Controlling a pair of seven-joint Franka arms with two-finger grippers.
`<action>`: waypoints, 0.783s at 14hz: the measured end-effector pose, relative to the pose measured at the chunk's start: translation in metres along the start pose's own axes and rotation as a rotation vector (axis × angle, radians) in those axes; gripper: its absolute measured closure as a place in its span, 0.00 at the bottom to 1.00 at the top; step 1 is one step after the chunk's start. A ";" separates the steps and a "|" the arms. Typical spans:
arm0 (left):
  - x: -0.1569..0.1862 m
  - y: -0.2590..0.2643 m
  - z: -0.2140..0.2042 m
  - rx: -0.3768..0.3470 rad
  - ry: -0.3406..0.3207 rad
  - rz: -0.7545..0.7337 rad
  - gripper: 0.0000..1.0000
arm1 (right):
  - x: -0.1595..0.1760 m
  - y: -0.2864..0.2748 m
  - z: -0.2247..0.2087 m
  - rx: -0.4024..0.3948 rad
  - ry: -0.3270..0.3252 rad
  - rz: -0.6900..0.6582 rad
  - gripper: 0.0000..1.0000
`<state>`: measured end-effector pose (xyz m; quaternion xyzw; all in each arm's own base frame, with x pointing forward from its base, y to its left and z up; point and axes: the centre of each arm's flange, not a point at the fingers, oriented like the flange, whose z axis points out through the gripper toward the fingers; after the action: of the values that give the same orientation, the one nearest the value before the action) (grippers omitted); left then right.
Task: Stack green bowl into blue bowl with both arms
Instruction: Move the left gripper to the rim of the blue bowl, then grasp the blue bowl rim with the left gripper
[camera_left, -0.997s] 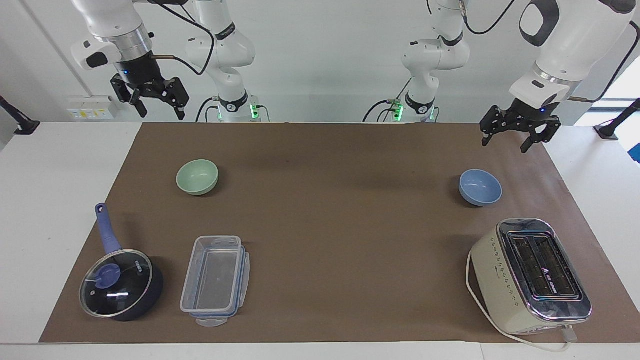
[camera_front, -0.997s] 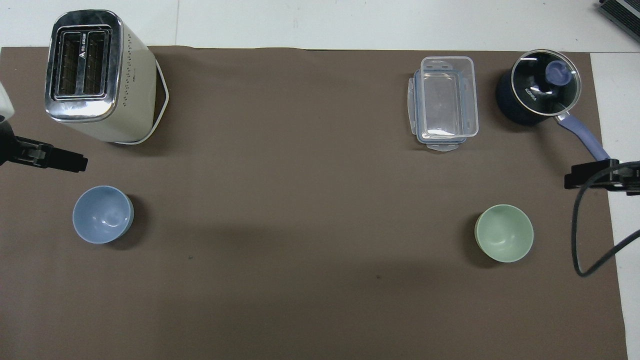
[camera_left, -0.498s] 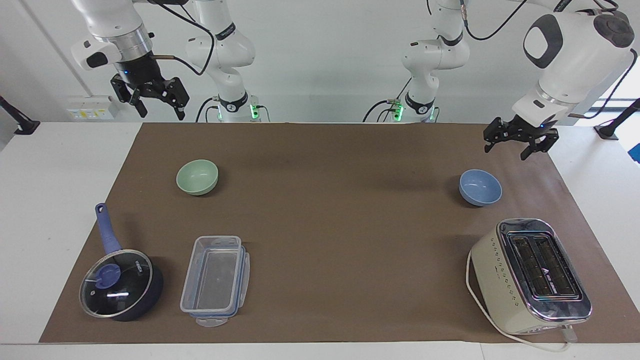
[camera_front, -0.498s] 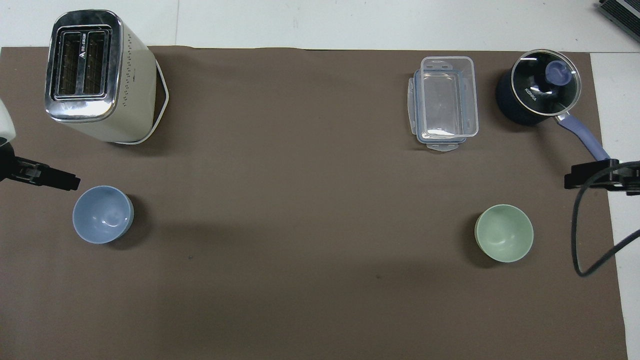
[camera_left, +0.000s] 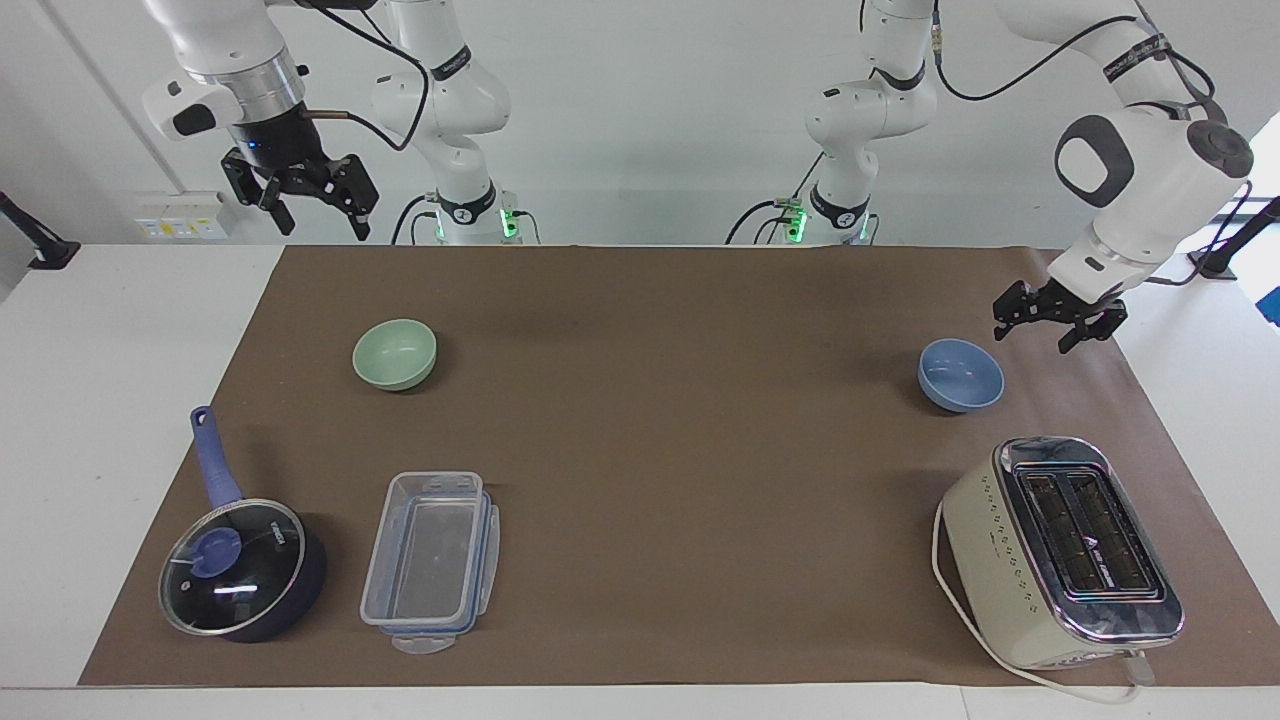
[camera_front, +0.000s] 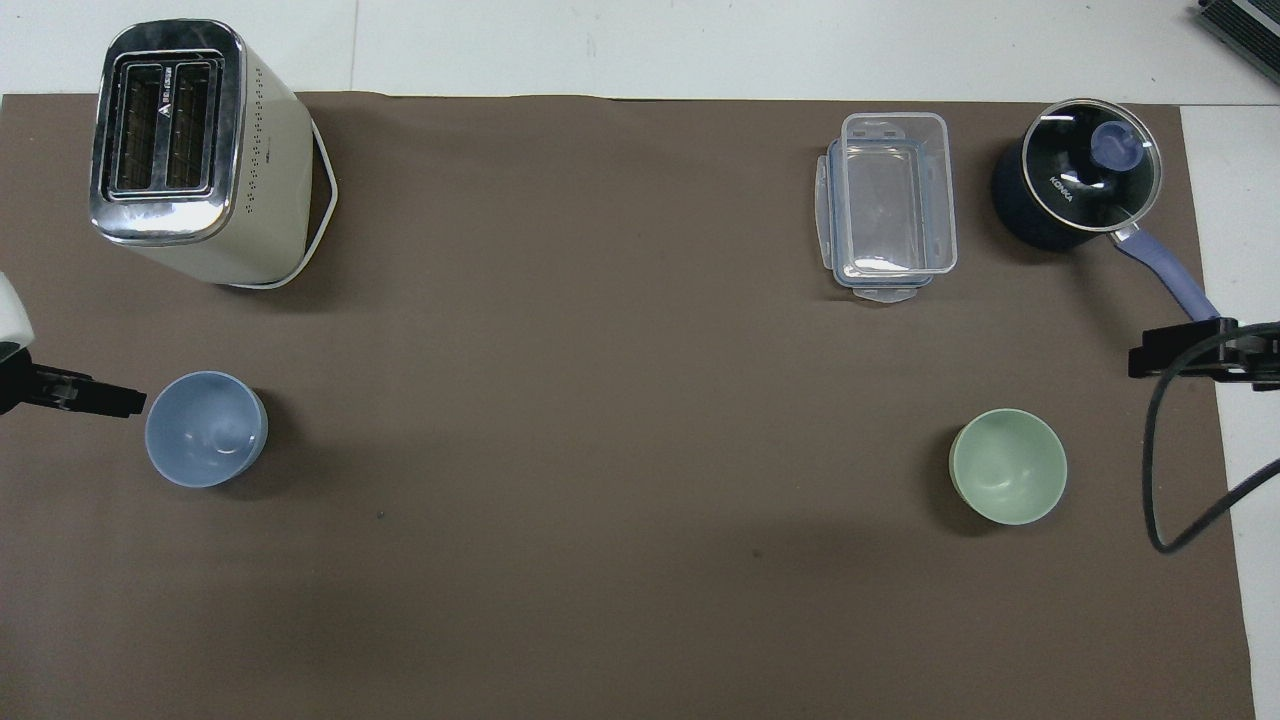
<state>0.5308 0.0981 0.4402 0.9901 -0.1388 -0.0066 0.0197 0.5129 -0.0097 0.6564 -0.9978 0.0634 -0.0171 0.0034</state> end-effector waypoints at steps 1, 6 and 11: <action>-0.002 -0.006 0.015 -0.002 0.001 -0.012 0.00 | 0.000 0.000 0.000 0.000 0.000 0.000 0.00; -0.002 -0.030 0.073 -0.044 0.024 -0.090 0.00 | 0.000 0.000 0.000 0.000 0.000 0.000 0.00; -0.014 -0.024 0.106 -0.048 0.033 -0.109 0.00 | 0.000 0.000 0.000 0.000 0.000 0.000 0.00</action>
<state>0.5216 0.1216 0.3331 0.9954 -0.0843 0.0053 0.0453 0.5129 -0.0097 0.6564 -0.9978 0.0634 -0.0171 0.0034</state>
